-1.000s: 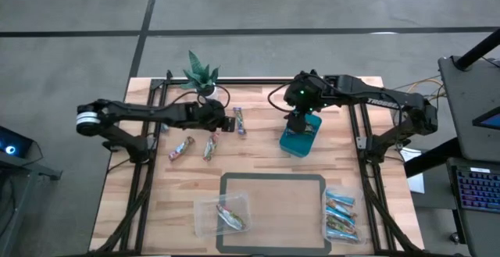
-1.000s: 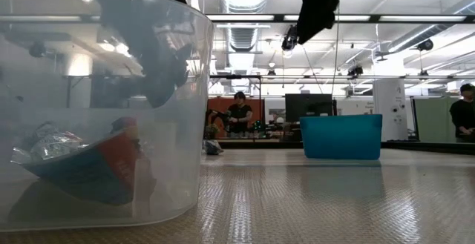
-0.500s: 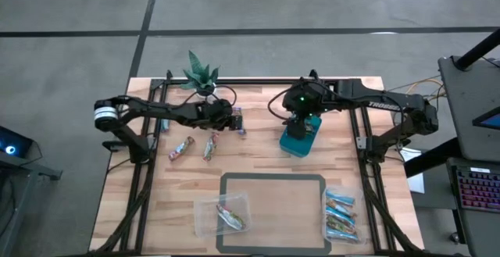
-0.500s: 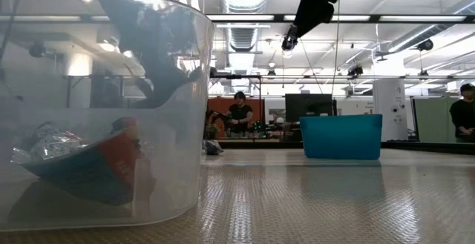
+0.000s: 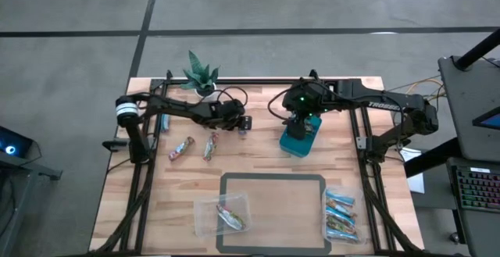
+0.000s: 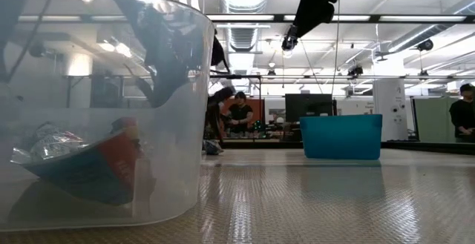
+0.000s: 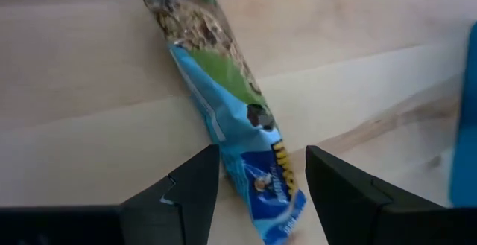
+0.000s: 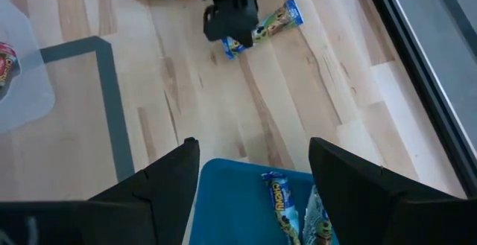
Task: Pick and place Granola Bars by type
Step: Put the blue granola bar into the blue bin
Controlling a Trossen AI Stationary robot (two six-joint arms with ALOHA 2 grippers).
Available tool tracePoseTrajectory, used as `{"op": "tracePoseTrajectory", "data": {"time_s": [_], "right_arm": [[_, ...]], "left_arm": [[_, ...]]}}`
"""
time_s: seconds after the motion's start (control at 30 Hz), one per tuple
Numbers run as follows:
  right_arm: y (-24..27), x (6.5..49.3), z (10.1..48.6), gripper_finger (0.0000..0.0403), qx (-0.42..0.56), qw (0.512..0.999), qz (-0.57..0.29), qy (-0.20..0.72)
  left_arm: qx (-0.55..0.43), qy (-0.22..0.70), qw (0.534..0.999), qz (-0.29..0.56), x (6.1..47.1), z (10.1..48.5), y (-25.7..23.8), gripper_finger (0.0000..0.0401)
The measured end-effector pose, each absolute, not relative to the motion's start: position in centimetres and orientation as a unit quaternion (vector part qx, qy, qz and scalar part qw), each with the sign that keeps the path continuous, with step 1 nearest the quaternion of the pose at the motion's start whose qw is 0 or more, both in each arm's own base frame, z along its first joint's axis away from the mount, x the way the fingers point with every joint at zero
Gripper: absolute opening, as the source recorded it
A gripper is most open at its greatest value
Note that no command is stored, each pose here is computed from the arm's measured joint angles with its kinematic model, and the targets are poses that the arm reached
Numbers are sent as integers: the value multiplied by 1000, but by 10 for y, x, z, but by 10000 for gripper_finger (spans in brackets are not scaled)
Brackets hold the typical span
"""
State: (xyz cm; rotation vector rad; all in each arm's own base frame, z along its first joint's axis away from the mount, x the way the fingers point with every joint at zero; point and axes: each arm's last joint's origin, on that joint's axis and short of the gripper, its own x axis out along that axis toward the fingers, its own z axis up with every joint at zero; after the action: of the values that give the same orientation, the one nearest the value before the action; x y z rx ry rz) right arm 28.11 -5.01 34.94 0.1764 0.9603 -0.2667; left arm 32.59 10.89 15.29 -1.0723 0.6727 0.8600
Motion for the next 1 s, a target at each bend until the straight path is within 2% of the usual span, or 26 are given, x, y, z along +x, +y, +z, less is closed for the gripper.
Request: {"op": "tracePoseTrajectory", "data": {"time_s": [0.37, 0.73, 1.0], "right_arm": [[-45, 282, 349, 229, 79, 876, -118, 461], [-45, 282, 350, 228, 80, 876, -119, 461], [-45, 282, 350, 228, 80, 876, -119, 460]], "left_arm": [[-482, 319, 713, 397, 331, 143, 111, 174], [-481, 328, 707, 402, 328, 141, 112, 85], [-485, 331, 704, 399, 327, 141, 113, 41]]}}
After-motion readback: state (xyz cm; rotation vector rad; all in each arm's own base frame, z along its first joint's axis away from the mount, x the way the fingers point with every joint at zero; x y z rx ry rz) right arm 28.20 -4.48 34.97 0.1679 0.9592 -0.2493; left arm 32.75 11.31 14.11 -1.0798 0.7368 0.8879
